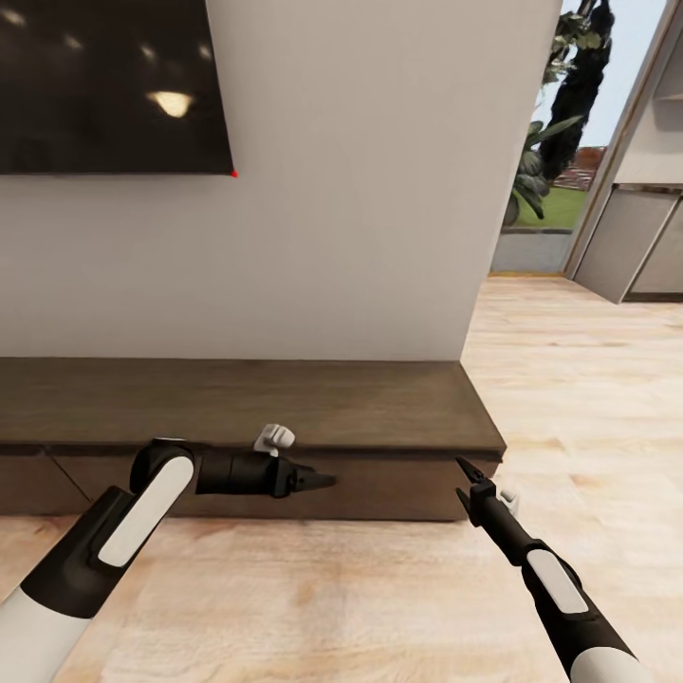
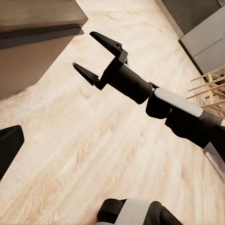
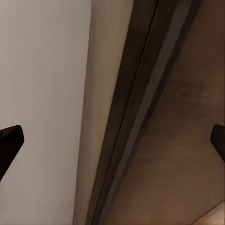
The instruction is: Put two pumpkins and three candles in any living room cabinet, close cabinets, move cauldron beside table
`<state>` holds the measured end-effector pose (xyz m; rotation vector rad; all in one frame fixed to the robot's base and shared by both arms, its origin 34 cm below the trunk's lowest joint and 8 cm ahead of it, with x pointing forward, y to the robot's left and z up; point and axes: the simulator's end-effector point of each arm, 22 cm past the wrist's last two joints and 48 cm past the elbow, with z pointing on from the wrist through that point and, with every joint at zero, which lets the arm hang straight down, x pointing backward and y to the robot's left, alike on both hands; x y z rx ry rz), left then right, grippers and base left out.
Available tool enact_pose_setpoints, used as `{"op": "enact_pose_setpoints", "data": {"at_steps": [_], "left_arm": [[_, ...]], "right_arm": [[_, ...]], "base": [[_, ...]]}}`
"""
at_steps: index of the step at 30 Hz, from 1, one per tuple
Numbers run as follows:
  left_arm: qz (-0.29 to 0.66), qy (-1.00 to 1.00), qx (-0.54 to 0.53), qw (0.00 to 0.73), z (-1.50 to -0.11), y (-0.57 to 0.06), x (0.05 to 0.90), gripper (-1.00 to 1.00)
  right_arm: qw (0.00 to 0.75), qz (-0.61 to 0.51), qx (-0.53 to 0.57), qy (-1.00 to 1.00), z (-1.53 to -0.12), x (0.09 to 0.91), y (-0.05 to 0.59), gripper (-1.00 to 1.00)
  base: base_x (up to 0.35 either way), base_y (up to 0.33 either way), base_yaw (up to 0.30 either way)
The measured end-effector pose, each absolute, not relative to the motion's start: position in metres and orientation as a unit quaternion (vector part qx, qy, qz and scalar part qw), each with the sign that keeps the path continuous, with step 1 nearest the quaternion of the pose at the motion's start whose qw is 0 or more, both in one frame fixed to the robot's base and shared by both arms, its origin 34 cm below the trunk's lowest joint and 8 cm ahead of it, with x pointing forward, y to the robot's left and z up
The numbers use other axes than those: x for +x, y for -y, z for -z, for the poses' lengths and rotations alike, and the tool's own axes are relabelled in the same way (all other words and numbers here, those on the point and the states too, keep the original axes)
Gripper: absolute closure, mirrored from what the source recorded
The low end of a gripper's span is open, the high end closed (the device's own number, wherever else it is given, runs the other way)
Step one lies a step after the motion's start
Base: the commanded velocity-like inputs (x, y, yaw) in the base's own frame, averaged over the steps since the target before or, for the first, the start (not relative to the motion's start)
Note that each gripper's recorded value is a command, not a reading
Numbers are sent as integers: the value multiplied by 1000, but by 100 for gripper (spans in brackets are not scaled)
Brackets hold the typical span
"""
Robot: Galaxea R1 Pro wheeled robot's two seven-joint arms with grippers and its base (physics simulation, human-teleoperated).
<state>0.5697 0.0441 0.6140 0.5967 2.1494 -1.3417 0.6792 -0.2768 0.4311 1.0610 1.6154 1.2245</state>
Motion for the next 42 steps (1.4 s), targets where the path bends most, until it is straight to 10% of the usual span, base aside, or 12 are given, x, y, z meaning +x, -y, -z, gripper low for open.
{"op": "enact_pose_setpoints", "data": {"at_steps": [42], "left_arm": [[496,-797,224,262,-611,-42,567,-100]], "right_arm": [[412,-487,422,-644,-430,679,276,-100]], "base": [[71,-21,0]]}}
